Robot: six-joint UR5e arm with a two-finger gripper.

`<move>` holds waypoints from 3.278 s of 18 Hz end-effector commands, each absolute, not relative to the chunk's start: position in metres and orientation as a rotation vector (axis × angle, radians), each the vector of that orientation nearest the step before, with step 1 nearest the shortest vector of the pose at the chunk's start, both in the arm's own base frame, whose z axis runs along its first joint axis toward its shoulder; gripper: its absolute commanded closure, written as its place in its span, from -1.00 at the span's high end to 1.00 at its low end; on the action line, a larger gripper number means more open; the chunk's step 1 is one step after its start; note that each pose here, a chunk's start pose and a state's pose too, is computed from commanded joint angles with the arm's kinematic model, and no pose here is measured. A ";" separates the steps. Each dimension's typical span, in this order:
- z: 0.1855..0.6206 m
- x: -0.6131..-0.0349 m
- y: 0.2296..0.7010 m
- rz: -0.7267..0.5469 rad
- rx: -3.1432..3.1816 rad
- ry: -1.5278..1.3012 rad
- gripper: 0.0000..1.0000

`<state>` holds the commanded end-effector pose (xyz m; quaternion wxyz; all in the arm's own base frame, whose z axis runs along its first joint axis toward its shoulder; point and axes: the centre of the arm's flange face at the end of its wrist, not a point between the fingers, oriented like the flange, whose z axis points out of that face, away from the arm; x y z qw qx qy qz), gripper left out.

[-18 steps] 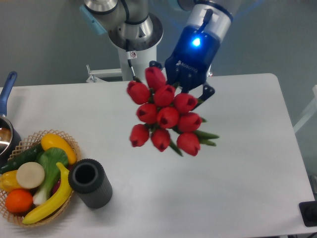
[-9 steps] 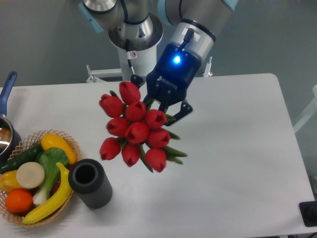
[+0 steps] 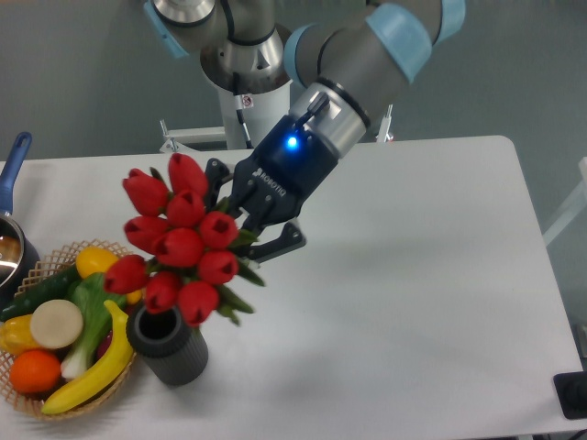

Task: Insert the flowers into the vase
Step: 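Lower the tulip stems down into the black vase opening, then push the tulip stems deeper into the vase, adjusting the bunch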

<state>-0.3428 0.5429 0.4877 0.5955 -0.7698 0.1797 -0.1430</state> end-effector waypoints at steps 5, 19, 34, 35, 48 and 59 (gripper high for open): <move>0.485 -0.335 0.544 -0.434 -1.675 0.447 -0.44; 0.439 -0.329 0.571 -0.556 -1.538 0.507 -0.51; 0.421 -0.328 0.590 -0.592 -1.523 0.520 -0.51; 0.415 -0.328 0.592 -0.601 -1.528 0.513 -0.51; 0.375 -0.323 0.589 -0.667 -1.553 0.453 -0.50; 0.335 -0.325 0.600 -0.690 -1.560 0.447 -0.50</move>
